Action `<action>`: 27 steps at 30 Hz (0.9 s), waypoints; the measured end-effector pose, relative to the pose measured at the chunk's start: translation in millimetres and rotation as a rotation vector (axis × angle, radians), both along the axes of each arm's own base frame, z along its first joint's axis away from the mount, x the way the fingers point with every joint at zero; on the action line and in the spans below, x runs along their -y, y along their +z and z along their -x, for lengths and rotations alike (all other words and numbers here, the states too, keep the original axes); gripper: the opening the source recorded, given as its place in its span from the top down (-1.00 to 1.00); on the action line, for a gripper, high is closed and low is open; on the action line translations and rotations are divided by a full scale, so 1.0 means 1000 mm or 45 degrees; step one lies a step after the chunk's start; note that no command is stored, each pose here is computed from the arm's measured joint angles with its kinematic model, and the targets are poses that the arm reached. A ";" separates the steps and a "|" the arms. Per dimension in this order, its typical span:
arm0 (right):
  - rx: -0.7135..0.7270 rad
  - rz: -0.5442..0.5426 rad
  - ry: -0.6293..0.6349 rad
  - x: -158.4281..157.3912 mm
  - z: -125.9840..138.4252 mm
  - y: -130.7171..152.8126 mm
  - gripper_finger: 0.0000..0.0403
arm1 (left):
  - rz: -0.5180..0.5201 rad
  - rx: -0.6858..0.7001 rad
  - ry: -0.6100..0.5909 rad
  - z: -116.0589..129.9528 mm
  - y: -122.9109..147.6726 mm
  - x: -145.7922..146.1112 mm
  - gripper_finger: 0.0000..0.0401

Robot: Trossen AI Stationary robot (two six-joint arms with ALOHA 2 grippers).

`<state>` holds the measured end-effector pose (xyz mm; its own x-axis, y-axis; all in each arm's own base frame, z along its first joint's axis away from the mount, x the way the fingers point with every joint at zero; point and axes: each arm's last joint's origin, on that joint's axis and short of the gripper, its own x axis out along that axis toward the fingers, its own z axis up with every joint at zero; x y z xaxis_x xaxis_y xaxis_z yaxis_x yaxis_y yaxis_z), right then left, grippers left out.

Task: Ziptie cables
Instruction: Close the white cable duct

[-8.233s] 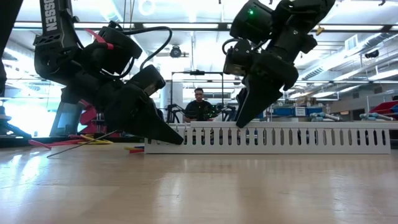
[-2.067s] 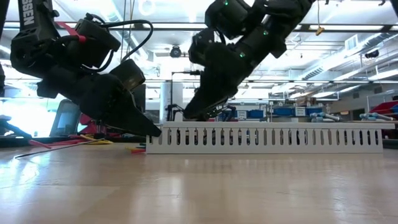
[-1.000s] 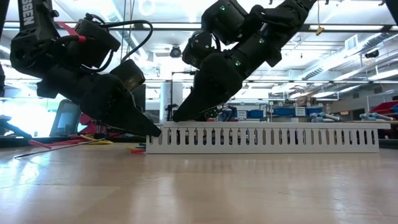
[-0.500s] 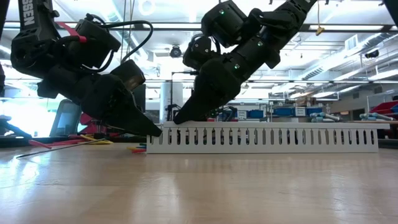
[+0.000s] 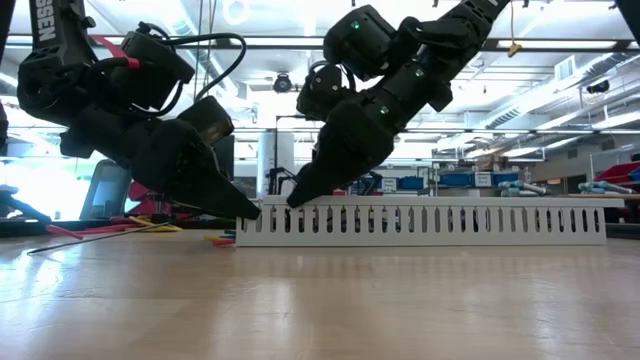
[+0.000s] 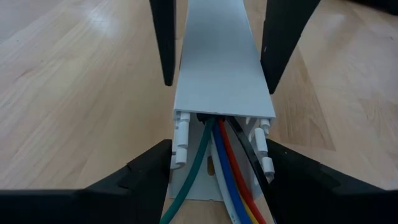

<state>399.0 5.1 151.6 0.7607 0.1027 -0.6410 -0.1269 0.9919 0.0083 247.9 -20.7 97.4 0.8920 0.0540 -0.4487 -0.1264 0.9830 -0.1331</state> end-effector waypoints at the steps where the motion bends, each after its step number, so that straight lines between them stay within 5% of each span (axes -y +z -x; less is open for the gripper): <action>1: -0.003 0.000 0.000 0.000 0.000 0.000 -0.30 | 0.000 0.000 0.000 0.000 0.000 0.000 -0.25; 7: -0.002 -0.008 0.017 0.000 0.000 0.000 -0.08 | 0.000 0.000 -0.001 0.000 0.000 0.000 -0.25; 27: 0.167 -0.043 0.079 -0.001 -0.016 -0.012 -0.16 | -0.006 -0.022 -0.017 0.002 -0.002 0.001 -0.25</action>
